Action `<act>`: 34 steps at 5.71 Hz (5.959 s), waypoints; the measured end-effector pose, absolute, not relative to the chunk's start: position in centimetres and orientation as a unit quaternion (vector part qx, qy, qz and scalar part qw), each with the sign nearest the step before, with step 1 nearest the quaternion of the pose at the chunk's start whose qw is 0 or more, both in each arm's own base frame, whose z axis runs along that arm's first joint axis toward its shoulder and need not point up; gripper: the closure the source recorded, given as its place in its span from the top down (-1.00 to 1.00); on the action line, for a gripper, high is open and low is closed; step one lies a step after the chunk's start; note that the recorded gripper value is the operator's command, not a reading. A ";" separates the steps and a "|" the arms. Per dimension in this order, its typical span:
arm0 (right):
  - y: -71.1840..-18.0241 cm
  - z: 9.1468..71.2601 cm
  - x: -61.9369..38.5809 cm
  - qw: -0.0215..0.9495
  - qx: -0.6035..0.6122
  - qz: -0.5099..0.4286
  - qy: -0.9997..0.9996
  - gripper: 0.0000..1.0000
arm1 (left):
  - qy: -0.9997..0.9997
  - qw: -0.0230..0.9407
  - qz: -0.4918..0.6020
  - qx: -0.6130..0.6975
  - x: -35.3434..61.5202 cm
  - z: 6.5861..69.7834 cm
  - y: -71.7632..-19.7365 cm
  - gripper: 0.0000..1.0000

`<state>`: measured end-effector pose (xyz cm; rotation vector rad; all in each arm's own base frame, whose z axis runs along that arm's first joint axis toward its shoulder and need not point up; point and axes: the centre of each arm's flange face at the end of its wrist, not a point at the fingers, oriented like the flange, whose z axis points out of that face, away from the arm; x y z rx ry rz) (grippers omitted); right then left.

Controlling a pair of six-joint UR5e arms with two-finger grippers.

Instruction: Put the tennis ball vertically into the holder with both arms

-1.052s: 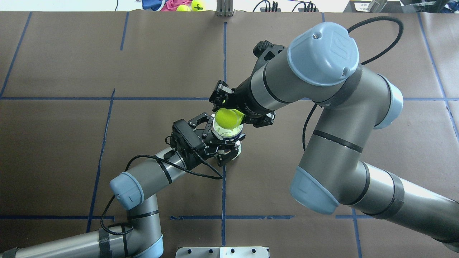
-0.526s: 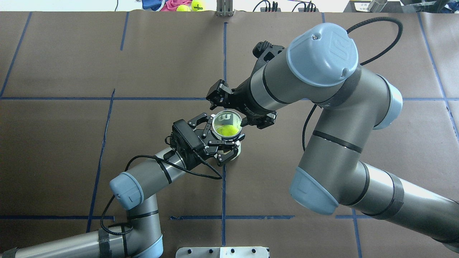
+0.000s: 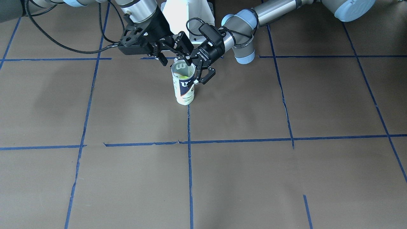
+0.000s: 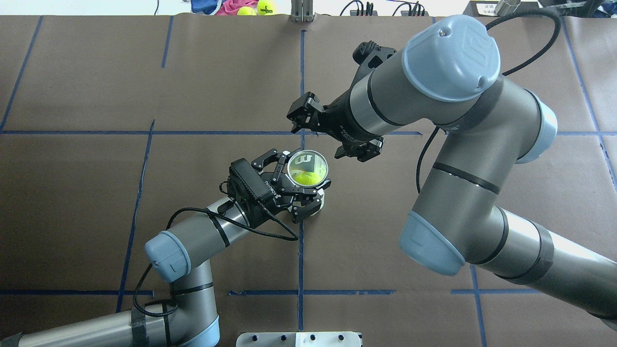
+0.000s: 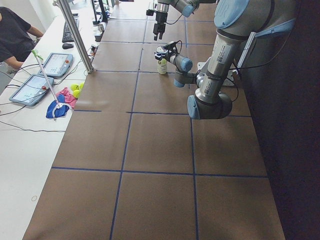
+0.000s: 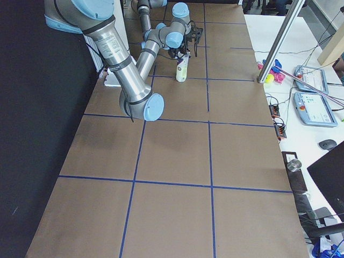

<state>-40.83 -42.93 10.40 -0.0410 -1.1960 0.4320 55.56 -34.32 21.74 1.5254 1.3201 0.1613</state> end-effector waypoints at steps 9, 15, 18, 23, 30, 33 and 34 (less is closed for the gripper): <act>-55.1 30.2 -20.1 0.883 0.102 0.157 -0.430 0.97 | 0.527 0.642 -0.047 0.555 40.2 24.2 -48.6 1.00; -62.8 51.0 -1.7 0.916 0.081 0.007 -0.394 0.97 | 0.328 0.896 0.104 0.279 11.4 46.5 -61.0 1.00; -61.9 57.7 1.9 0.916 0.071 -0.036 -0.394 1.00 | 0.384 0.914 0.057 0.113 0.0 55.3 -58.6 1.00; -56.2 65.1 4.3 0.917 0.055 -0.041 -0.393 1.00 | 0.380 0.924 0.029 0.027 -8.0 64.3 -51.3 1.00; -52.9 62.6 2.8 0.917 -0.020 -0.048 -0.396 1.00 | 0.384 0.923 0.003 -0.001 -7.8 65.3 -49.4 1.00; -52.1 62.3 3.0 0.921 -0.019 -0.067 -0.383 1.00 | 0.387 0.922 0.012 0.026 -7.7 64.9 -49.7 1.00; -52.1 62.5 3.0 0.921 -0.021 -0.065 -0.383 1.00 | 0.388 0.921 0.013 0.027 -7.6 64.7 -49.7 1.00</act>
